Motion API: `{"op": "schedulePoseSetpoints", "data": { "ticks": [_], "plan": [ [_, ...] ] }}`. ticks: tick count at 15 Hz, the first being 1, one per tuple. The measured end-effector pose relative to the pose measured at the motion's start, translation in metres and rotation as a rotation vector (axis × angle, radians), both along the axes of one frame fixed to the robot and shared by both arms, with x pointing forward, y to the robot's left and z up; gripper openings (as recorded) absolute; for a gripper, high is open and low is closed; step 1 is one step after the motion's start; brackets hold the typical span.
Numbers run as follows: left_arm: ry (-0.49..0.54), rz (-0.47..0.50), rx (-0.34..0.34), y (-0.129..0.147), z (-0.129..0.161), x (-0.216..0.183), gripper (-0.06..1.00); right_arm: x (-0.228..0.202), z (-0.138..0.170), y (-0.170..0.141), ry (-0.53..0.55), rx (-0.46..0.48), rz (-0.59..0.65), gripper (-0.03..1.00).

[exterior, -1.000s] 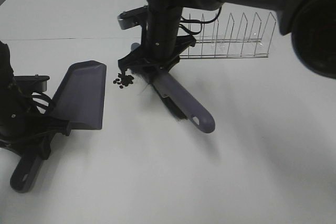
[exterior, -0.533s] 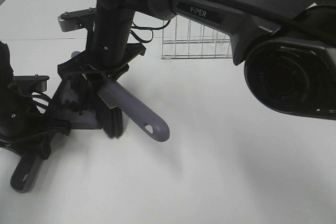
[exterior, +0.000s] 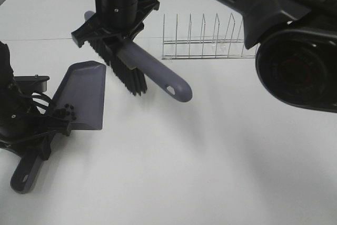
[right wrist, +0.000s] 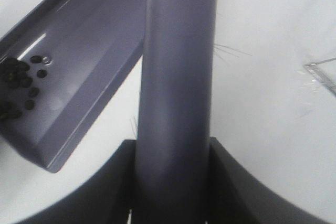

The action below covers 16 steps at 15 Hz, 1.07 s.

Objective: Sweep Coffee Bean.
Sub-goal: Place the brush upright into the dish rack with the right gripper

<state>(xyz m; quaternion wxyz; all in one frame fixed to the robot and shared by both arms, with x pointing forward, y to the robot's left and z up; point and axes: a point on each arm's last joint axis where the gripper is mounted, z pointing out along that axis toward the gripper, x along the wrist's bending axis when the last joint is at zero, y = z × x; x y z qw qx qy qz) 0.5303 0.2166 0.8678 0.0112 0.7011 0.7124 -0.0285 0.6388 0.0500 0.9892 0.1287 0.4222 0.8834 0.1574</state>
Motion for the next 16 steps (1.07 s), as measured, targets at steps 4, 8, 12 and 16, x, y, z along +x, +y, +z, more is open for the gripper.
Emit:
{"op": "schedulePoseSetpoints", "data": {
  "ticks": [4,8,12,16],
  "plan": [
    [-0.001,0.0,0.0,0.0,0.0,0.0,0.32,0.036,0.047,-0.064,-0.096,0.022,-0.136,0.27],
    [-0.001,0.0,0.0,0.0,0.0,0.0,0.32,0.067,0.088,-0.161,-0.15,0.041,-0.331,0.27],
    [-0.001,0.0,0.0,0.0,0.0,0.0,0.32,0.067,0.091,-0.258,-0.081,-0.013,-0.516,0.27],
    [-0.001,0.0,0.0,0.0,0.0,0.0,0.32,0.056,0.044,-0.326,0.102,-0.097,-0.645,0.27]
  ]
}}
